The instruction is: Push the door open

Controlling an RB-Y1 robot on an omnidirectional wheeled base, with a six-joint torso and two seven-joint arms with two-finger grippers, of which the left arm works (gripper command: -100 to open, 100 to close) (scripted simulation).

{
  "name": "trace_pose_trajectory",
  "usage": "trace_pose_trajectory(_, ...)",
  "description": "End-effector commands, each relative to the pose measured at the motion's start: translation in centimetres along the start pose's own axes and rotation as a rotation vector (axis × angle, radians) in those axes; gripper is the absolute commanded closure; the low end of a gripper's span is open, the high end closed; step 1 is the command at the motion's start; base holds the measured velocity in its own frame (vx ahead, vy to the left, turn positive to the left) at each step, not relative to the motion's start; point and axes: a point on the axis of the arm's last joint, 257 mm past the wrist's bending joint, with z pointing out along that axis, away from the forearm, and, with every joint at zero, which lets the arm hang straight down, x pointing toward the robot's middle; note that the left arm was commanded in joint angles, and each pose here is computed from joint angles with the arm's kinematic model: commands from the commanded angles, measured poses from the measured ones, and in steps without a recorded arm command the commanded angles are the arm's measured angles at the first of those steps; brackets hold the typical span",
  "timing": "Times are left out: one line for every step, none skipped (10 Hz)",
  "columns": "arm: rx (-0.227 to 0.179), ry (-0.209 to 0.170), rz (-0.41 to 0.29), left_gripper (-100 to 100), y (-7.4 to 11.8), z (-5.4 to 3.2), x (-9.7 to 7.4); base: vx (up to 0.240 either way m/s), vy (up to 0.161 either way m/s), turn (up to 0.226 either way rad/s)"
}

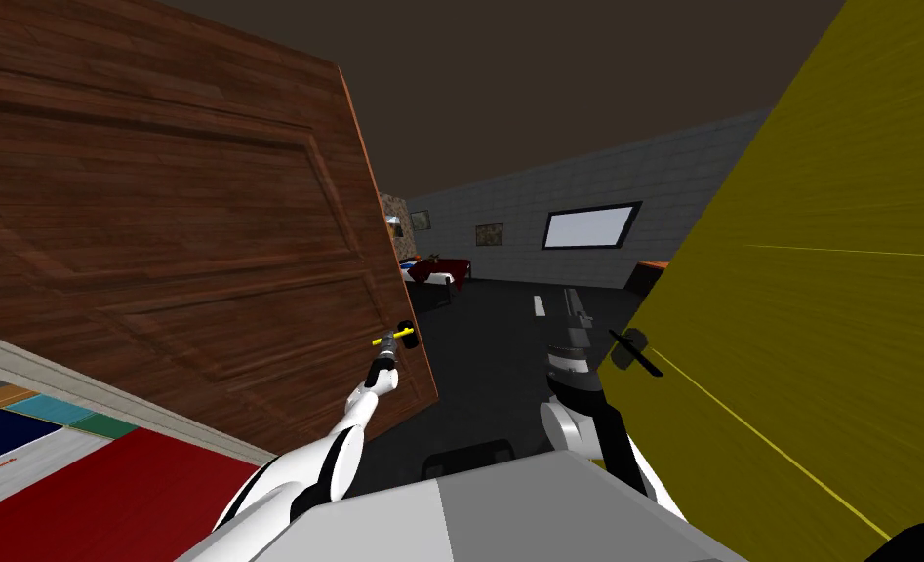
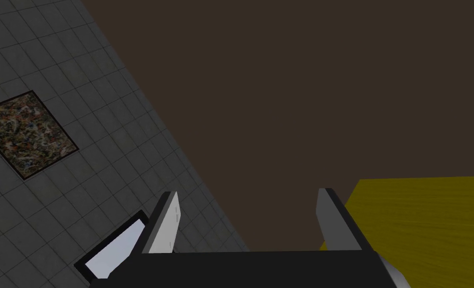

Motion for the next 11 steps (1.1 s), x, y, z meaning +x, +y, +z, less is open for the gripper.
trace_pose_trajectory(0.004, -0.029, 0.003, 100, -0.2, 0.03, -1.8, 0.186, -0.082, 0.084)
trace_pose_trajectory(0.004, -0.044, 0.003, 100, -0.2, 0.01, -2.6, 0.181, -0.073, 0.040)
trace_pose_trajectory(0.004, -0.058, 0.003, 100, -0.2, -0.02, -3.4, 0.195, -0.087, 0.063)
trace_pose_trajectory(0.005, -0.072, 0.002, 100, -0.2, -0.05, -4.2, 0.199, -0.100, 0.073)
trace_pose_trajectory(0.005, -0.085, 0.002, 100, -0.3, -0.10, -5.0, 0.194, -0.093, 0.080)
trace_pose_trajectory(0.006, -0.099, 0.002, 100, -0.3, -0.15, -5.8, 0.176, -0.097, 0.081)
trace_pose_trajectory(0.007, -0.111, 0.002, 100, -0.3, -0.20, -6.5, 0.175, -0.069, 0.057)
trace_pose_trajectory(0.007, -0.124, 0.001, 100, -0.4, -0.26, -7.2, 0.171, -0.078, 0.060)
trace_pose_trajectory(0.007, -0.124, 0.001, 100, -0.4, -0.26, -7.2, 0.116, -0.055, 0.035)
trace_pose_trajectory(0.008, -0.141, 0.001, 100, -0.4, -0.36, -8.2, 0.122, -0.050, 0.037)
trace_pose_trajectory(0.009, -0.152, 0.001, 100, -0.4, -0.42, -8.8, 0.159, -0.064, 0.060)
